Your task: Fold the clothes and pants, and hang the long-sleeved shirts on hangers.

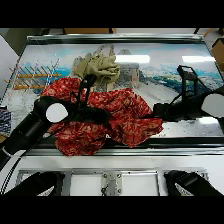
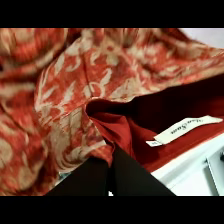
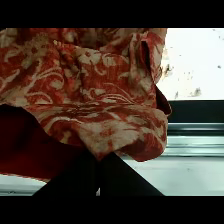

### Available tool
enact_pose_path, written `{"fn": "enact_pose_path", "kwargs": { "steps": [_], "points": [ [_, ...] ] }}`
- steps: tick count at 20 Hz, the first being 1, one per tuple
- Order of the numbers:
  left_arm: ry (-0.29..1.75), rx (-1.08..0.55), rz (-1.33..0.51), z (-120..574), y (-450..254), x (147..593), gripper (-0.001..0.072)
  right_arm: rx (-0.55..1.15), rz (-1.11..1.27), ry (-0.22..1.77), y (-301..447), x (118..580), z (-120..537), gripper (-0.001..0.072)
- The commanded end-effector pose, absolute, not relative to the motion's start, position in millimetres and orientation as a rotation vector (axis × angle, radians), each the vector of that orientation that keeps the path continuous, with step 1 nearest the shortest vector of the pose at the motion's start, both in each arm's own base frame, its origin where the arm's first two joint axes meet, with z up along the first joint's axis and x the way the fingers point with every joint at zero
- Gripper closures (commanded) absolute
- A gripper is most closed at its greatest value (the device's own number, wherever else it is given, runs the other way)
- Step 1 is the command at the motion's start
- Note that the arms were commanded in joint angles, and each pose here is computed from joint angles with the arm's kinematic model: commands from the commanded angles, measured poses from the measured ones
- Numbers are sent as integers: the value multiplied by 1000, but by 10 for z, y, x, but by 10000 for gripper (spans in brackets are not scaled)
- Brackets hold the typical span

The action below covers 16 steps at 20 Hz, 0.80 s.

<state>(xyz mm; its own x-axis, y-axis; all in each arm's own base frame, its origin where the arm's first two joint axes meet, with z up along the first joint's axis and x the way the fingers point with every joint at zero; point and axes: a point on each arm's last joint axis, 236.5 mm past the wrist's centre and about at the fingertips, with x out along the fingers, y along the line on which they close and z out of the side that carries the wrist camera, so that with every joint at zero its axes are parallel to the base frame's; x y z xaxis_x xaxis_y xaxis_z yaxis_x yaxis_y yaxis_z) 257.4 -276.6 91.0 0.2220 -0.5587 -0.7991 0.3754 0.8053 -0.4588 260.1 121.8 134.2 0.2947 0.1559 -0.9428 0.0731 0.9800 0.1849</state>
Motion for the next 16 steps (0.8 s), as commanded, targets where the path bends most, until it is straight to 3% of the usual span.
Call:
{"fn": "enact_pose_path", "kwargs": {
  "steps": [1, 5, 7, 8, 12, 16],
  "points": [
    [1314, -246, -654, 566, -2765, 2252, 694, 219, 34, 1325, 1279, 2548, 1133, 698],
    [1308, -201, -691, 608, -2762, 2223, 678, 229, 48, 1346, 1336, 2535, 1103, 698],
    [1299, -174, -720, 709, -2770, 2210, 166, 231, 51, 1347, 1342, 2532, 1104, 698],
    [1295, -169, -728, 769, -2776, 2208, 119, 231, 51, 1347, 1342, 2532, 1104, 697],
    [1176, -160, -743, 1187, -2683, 2504, 119, 230, 50, 1347, 1341, 2532, 1104, 697],
    [1060, -183, -639, 1441, -2195, 3019, 119, 230, 50, 1347, 1341, 2532, 1104, 697]
  ]
}}
